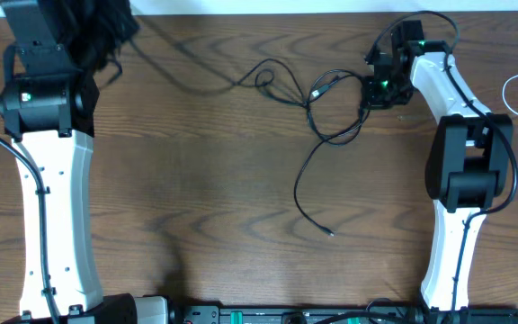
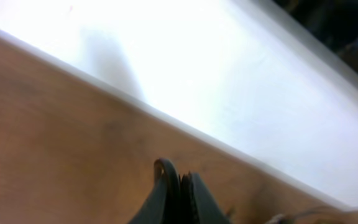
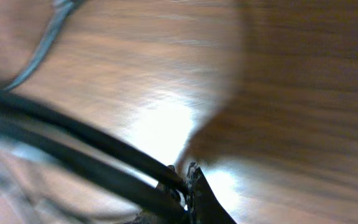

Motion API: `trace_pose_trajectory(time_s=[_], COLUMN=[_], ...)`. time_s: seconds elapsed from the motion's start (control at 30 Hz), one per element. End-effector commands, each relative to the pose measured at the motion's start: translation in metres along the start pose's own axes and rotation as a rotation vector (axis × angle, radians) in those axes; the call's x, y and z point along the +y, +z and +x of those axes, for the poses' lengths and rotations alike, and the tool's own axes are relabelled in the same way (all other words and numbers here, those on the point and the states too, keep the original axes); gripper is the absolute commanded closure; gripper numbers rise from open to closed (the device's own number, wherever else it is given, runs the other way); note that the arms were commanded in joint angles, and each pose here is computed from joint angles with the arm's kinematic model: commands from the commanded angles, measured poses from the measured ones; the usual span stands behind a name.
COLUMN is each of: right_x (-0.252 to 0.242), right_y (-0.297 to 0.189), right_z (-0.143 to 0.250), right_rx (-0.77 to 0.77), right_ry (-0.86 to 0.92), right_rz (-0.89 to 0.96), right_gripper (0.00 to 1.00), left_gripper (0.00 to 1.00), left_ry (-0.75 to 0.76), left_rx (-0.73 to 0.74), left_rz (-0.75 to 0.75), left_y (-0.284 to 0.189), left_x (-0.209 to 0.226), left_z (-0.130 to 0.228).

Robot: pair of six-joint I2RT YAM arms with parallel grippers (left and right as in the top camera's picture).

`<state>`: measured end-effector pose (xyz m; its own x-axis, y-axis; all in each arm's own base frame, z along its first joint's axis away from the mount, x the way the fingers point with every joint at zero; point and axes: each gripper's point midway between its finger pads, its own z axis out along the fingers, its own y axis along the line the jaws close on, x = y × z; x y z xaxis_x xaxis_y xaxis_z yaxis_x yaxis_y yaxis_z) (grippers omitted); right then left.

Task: Untangle cables

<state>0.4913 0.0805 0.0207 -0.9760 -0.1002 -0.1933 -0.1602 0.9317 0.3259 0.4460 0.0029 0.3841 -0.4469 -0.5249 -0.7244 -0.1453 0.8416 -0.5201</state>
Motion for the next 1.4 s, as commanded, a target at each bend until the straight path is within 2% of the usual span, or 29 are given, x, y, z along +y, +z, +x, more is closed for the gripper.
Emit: trace_pose_trajectory(time_s=[0.0, 0.23, 0.37, 0.6, 0.7, 0.83, 0.97, 1.37], right_x=[0.044, 0.070, 0.085, 0.144, 0.162, 0.171, 0.170, 0.168], right_y=[-0.066, -0.134, -0.169, -0.256, -0.295, -0.319, -0.314, -0.308], right_z=[-0.020, -0.026, -0.024, -0.024, -0.021, -0.016, -0.012, -0.006], right_rx=[-0.141, -0.259, -0.319, -0.532, -0.630, -0.687, -0.659, -0.623], right_ry=[-0.128, -0.156, -0.164, -0.315, -0.345, -0.370, -0.352, -0.332], right_rz=[-0.136, -0.134, -0.147, -0.297, -0.316, -0.309, -0.314, -0.317], right_gripper=[0.99, 0.99, 0.99, 0.99, 0.99, 0.99, 0.99, 0.99], left_gripper=[0.92, 0.91, 0.83, 0.54, 0.49, 0.49, 0.48, 0.44], left_ry=[0.175, 0.246, 0.261, 0.254, 0.258, 0.368, 0.503, 0.639], left_rx=[0.065, 0.337, 0.415, 0.463, 0.500, 0.603, 0.684, 0.647], left_rz=[-0.075, -0.161, -0.184, -0.181, -0.135, 0.057, 0.321, 0.672], left_y=[-0.006, -0.008, -0.008, 0.000, 0.007, 0.022, 0.036, 0.092], left_x=[0.016, 0.046, 0.056, 0.059, 0.052, 0.019, -0.025, -0.118], left_z=[0.016, 0.080, 0.097, 0.107, 0.117, 0.147, 0.185, 0.250])
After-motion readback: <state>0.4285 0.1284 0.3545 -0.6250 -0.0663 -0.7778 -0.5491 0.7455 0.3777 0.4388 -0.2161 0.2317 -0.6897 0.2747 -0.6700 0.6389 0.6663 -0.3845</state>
